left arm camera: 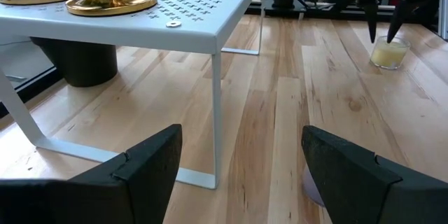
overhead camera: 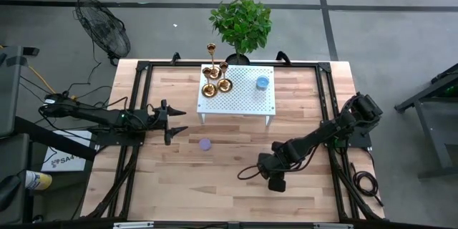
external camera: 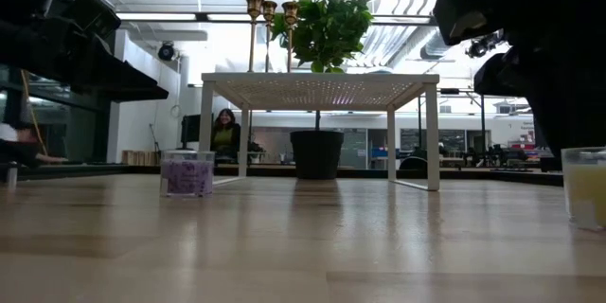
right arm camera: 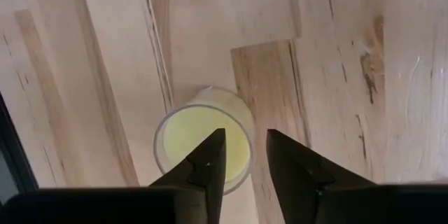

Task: Pick & Place candle stick holders
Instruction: Put the yellow scented candle on the shelf

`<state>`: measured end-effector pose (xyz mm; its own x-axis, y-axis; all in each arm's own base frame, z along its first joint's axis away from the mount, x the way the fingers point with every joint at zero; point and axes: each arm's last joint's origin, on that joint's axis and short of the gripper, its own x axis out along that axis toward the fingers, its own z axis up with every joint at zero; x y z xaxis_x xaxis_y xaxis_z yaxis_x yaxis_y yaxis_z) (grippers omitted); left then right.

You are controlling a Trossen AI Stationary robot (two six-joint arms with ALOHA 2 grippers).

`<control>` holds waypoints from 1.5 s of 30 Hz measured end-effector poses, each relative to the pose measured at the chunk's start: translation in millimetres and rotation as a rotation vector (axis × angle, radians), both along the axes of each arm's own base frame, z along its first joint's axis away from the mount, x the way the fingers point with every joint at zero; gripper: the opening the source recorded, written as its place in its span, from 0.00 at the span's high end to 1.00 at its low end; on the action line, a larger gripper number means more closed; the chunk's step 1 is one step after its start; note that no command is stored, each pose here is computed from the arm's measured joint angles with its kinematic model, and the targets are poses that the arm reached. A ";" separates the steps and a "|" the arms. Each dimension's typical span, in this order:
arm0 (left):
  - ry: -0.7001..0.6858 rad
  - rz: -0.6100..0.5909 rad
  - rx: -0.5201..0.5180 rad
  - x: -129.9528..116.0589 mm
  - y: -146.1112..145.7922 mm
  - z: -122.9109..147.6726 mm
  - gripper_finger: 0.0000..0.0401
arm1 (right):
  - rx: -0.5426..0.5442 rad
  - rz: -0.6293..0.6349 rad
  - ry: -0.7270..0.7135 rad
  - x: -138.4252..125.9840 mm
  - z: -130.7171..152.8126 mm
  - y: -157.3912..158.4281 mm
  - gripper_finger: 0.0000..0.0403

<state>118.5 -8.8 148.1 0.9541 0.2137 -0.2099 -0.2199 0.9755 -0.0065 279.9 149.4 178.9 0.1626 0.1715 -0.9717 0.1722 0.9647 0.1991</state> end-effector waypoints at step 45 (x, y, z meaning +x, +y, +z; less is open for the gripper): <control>0.000 0.000 0.000 0.0 0.0 0.0 0.27 | -0.034 0.037 -0.019 0.3 -2.9 2.9 0.90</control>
<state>118.5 -8.8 148.1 0.9542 0.2137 -0.2096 -0.2199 0.9755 -0.0064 280.2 152.3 175.9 0.1754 0.1446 -0.9738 0.1323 0.9767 0.1689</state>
